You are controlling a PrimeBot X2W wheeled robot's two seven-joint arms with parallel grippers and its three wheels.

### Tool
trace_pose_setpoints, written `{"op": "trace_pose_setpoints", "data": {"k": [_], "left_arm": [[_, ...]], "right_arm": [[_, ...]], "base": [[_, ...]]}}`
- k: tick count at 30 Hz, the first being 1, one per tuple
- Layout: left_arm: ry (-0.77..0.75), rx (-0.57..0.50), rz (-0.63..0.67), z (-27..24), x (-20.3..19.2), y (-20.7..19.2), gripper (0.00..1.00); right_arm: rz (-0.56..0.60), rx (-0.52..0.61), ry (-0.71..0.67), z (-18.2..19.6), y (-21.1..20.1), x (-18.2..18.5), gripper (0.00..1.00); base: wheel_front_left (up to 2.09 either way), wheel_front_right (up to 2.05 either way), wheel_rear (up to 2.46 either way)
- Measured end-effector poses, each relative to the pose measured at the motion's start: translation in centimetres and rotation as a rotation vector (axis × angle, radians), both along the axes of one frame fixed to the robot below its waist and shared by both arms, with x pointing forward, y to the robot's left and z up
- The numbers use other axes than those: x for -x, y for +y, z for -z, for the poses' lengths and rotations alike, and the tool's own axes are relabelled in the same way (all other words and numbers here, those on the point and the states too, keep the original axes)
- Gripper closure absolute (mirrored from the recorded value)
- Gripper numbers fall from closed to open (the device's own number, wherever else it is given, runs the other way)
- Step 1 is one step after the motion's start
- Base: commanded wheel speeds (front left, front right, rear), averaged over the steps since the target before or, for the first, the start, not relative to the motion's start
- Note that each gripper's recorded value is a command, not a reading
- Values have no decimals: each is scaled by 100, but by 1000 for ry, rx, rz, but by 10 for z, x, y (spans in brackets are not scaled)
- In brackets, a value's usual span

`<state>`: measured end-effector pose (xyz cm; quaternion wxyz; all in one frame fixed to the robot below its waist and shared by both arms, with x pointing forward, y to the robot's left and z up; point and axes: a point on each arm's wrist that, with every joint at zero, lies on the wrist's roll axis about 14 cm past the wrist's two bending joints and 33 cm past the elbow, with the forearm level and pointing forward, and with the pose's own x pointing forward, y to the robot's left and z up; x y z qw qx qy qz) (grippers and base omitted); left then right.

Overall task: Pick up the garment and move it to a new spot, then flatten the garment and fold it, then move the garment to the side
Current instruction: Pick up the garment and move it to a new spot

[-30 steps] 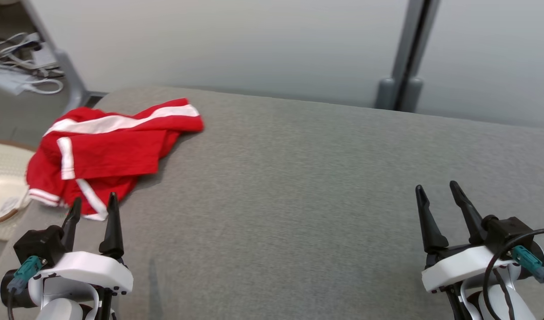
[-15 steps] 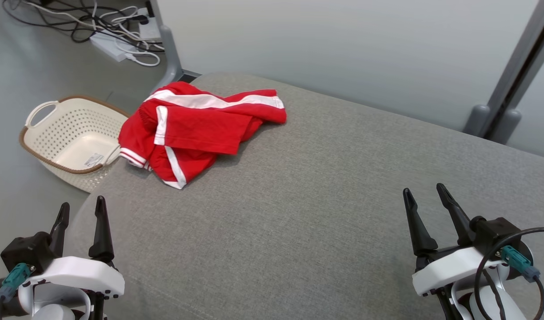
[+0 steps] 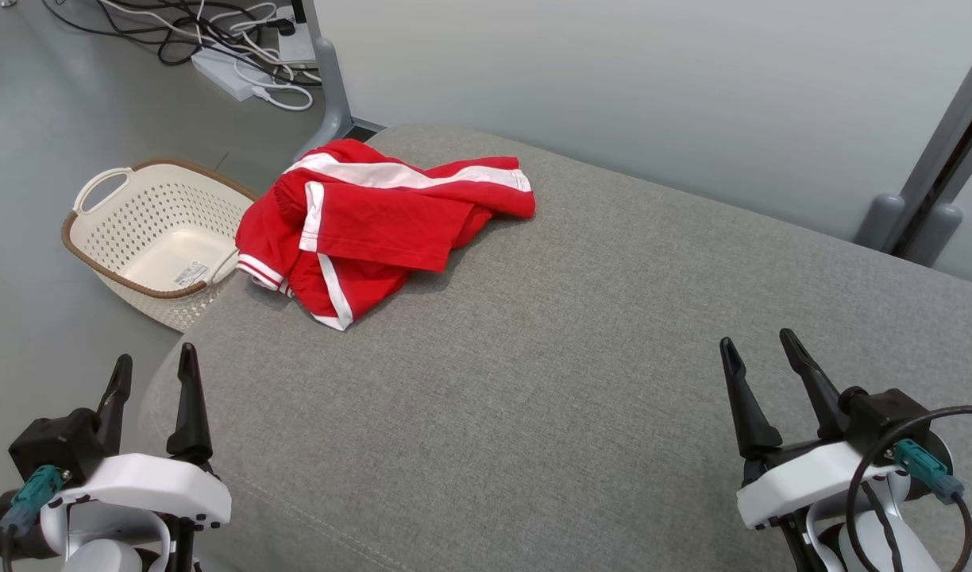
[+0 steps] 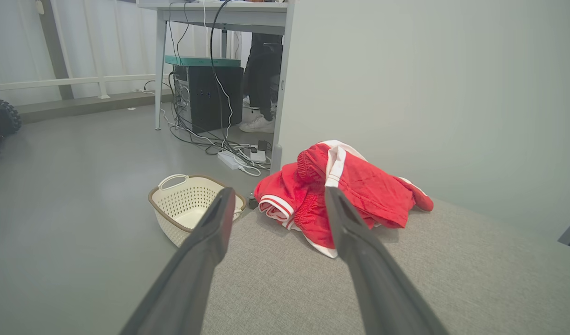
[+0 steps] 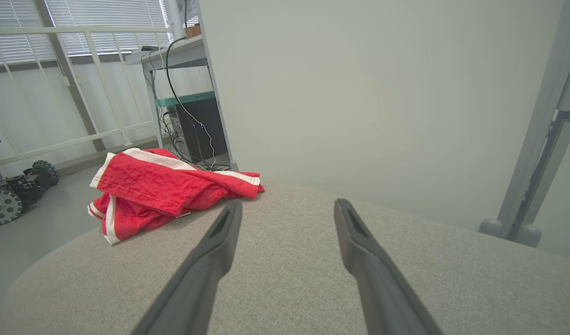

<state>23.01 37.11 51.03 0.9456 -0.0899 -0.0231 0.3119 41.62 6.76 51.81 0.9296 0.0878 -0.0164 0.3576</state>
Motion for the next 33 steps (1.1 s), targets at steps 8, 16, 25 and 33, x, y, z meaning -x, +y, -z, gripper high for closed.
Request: {"op": "trace_pose_setpoints", "data": {"k": [8,16,25,33], "left_arm": [[-2,-2,-1,-2,-1,-1,0],[-54,-43,11,-27,-22,8,0],[-97,-135,111,-67,-95,14,0],[119,6,230,2,-153,8,0]], "right_arm": [[-3,5,0,1,1,-1,0],[-1,10,-12,-1,-1,-9,0],[36,47,-12,6,-19,-36,0],[90,77,19,25,-44,-60,0]], "base": [[0,0,0],[0,0,0],[0,0,0],[0,0,0]]}}
